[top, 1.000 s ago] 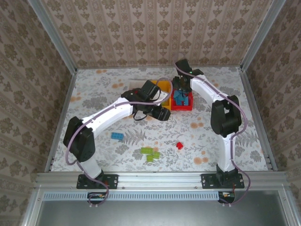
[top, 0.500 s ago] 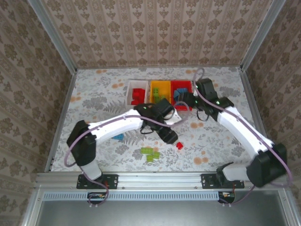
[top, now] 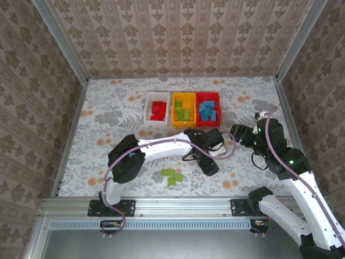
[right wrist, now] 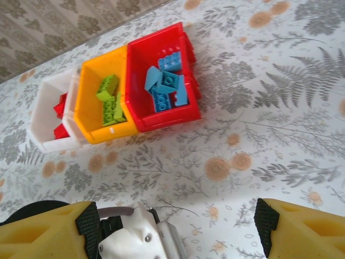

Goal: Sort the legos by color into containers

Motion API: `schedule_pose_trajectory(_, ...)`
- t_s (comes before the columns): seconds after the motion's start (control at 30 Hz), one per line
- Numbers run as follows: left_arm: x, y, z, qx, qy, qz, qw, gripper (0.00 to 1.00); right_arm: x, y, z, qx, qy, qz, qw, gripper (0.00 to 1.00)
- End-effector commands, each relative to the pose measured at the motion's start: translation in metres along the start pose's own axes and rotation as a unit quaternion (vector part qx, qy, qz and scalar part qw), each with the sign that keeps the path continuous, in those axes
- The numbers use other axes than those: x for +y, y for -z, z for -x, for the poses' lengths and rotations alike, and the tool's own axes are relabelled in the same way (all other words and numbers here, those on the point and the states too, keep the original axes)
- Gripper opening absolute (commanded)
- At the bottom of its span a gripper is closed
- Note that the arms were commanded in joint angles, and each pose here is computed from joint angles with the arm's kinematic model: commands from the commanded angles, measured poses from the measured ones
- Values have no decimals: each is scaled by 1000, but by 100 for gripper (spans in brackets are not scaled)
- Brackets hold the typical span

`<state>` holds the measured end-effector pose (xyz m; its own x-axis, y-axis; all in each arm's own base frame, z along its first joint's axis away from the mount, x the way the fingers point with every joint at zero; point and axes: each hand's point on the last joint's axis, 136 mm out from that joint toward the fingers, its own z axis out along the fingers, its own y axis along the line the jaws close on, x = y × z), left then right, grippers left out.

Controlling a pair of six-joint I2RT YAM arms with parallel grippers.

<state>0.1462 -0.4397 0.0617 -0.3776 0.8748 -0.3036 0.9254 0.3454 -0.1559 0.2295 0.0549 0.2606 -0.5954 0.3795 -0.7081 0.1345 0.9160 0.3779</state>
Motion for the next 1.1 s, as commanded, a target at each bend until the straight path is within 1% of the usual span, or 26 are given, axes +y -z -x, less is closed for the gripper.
schedule_pose_trajectory(0.0, -2, -15, -12, 41, 2, 8, 999, 75, -9, 12, 1, -7, -15, -16, 1000, 79)
schedule_pose_trajectory(0.2, 4, -32, -23, 74, 15, 18, 997, 66, -9, 15, 0, -6, -17, -15, 1000, 79)
schedule_pose_trajectory(0.4, 7, -42, -33, 97, 22, 28, 995, 62, -7, 10, -3, -2, -25, -9, 1000, 78)
schedule_pose_trajectory(0.53, 8, -46, -35, 101, 24, 31, 994, 50, -5, 6, -5, 3, -27, -4, 1000, 77)
schedule_pose_trajectory(0.63, 9, -45, -32, 91, 26, 34, 995, 43, -4, 4, -6, 6, -28, -2, 1000, 77)
schedule_pose_trajectory(0.7, 9, -43, -29, 83, 29, 35, 996, 35, -2, 3, -7, 8, -24, 4, 1000, 76)
schedule_pose_trajectory(0.77, 12, -39, -27, 75, 33, 40, 996, 32, 1, 3, -8, 11, -18, 13, 1000, 75)
schedule_pose_trajectory(0.87, 22, -23, -23, 54, 55, 53, 996, 31, 13, 6, -4, 6, -6, 47, 999, 74)
schedule_pose_trajectory(0.97, 42, 8, -21, 16, 107, 60, 992, 30, 41, 13, 4, -7, 10, 122, 992, 74)
schedule_pose_trajectory(1.07, 71, 46, -24, -22, 163, 72, 984, 30, 70, 17, 6, -9, 23, 199, 980, 75)
